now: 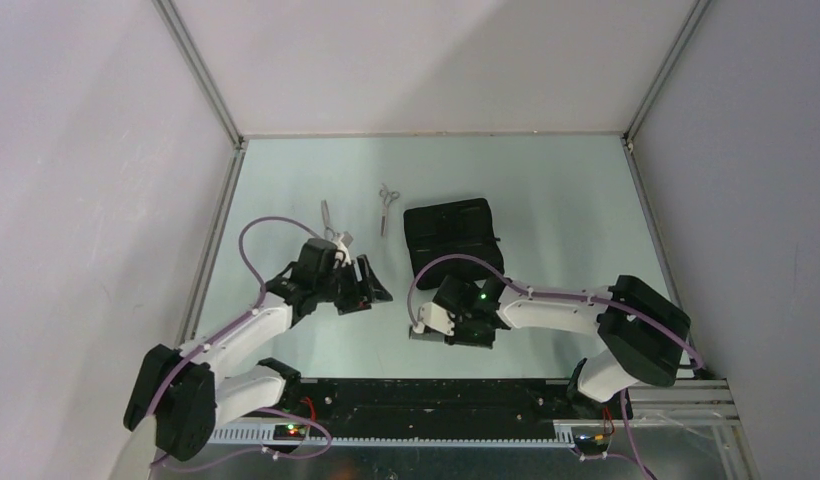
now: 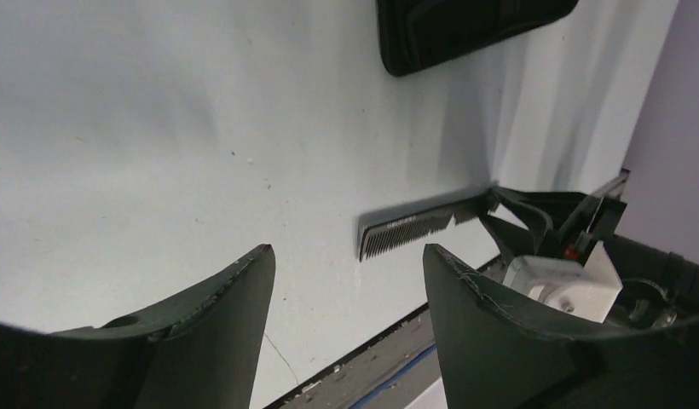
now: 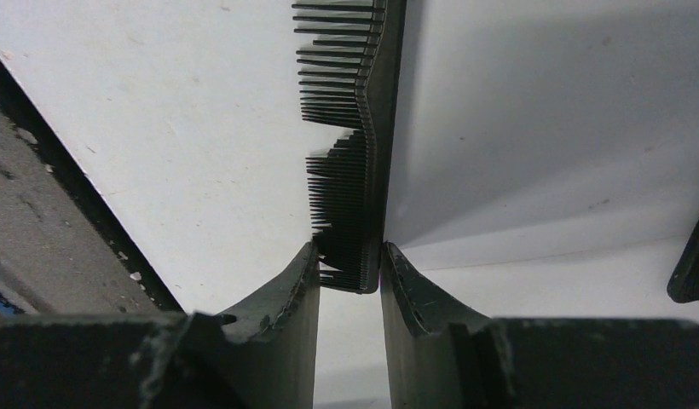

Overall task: Sort the hair-cutting tools
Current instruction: Pick up the comb at the center of the board.

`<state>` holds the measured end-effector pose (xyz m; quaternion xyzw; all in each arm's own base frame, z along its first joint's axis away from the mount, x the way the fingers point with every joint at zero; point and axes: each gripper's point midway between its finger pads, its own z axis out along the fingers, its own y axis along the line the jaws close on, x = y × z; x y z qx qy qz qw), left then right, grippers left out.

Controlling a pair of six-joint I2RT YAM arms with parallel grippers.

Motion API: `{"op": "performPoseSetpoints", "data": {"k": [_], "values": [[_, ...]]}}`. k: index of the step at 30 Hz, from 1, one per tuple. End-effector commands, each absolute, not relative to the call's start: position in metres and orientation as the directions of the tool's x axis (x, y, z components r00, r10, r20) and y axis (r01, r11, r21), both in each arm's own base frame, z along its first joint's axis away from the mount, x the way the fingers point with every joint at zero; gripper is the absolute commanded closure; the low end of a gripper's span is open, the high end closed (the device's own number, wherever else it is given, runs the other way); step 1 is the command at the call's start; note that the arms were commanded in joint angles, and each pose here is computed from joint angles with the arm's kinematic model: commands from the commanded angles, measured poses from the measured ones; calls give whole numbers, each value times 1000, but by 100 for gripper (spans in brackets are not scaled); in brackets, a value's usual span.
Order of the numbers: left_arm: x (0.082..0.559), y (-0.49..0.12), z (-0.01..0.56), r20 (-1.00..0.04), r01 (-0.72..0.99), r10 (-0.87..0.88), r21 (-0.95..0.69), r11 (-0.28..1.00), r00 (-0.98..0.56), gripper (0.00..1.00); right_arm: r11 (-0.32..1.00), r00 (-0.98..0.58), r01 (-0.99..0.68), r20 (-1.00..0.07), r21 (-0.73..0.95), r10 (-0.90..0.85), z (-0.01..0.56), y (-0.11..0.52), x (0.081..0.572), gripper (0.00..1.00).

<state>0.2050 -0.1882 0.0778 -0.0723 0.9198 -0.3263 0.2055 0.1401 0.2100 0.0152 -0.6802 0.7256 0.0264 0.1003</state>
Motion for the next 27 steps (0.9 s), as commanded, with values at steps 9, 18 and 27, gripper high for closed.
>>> {"op": "performPoseSetpoints", "data": {"k": [9,18,27], "values": [[205,-225,95,-270,50,-322,-830,555,-907,30,137,-87,-982,-330,-132,-940,36,219,158,100],[200,-245,97,-263,93,-266,-851,517,-927,31,154,-91,-976,-360,-152,-928,42,221,162,100],[197,-261,87,-212,56,-260,-863,501,-942,43,175,-88,-968,-411,-180,-908,52,226,166,100]]}}
